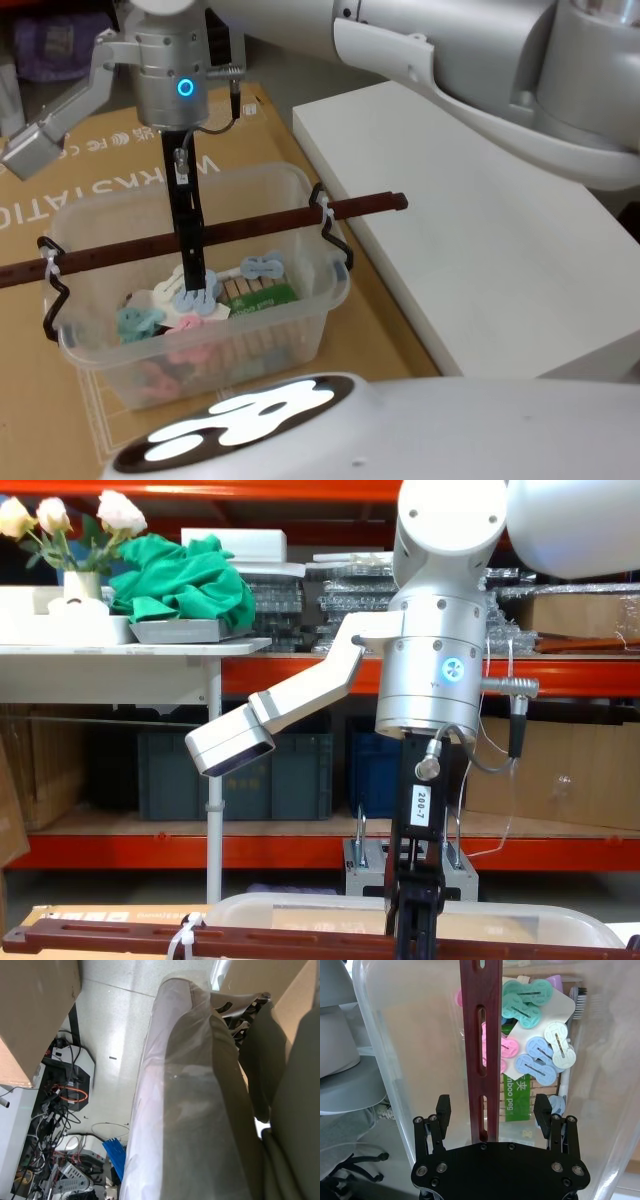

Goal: Use one hand to grasp the basket and place it at the designated location.

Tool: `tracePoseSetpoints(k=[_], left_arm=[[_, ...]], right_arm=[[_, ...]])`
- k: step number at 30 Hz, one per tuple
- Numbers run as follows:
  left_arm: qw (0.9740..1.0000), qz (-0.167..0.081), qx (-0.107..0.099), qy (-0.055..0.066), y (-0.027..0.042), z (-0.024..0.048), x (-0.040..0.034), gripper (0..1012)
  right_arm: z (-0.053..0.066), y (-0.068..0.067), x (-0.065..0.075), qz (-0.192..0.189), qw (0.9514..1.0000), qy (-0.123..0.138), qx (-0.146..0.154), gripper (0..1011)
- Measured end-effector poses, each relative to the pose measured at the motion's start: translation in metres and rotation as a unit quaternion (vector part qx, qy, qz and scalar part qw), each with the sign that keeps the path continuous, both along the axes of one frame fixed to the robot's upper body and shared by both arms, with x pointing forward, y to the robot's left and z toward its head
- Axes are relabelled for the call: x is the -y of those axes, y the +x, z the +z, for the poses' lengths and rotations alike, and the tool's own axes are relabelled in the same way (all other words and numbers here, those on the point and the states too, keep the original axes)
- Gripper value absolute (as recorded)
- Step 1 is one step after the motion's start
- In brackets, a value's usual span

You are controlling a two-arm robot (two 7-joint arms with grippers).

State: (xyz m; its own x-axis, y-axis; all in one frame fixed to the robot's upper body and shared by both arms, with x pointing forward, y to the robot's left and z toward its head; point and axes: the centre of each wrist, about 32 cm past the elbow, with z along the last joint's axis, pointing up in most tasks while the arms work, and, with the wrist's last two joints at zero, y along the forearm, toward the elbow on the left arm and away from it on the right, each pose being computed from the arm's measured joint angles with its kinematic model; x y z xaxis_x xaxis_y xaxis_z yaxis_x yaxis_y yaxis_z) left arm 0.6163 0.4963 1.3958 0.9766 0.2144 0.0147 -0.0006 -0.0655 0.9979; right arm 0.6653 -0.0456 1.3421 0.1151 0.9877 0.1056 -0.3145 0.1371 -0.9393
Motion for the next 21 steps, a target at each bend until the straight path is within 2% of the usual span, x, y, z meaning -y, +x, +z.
tracePoseSetpoints(k=[13, 16, 17, 20, 21], left_arm=[[1.0000, 0.000, 0.000, 0.000, 0.0000, 0.0000, -0.0001, 0], [1.0000, 0.000, 0.000, 0.000, 0.0000, 0.0000, -0.0001, 0], [1.0000, 0.000, 0.000, 0.000, 0.0000, 0.0000, -0.0001, 0], [1.0000, 0.000, 0.000, 0.000, 0.0000, 0.0000, 0.0000, 0], [1.0000, 0.000, 0.000, 0.000, 0.0000, 0.0000, 0.0000, 0]], right_arm=[[0.006, -0.006, 0.002, 0.002, 1.0000, 0.005, 0.007, 1000], [0.016, -0.009, 0.003, 0.002, 0.9999, 0.008, 0.015, 1000], [0.024, -0.011, 0.004, 0.002, 0.9997, 0.011, 0.021, 1000], [0.030, -0.013, 0.005, 0.002, 0.9996, 0.013, 0.026, 1000], [0.036, -0.015, 0.005, 0.003, 0.9994, 0.016, 0.031, 1000]])
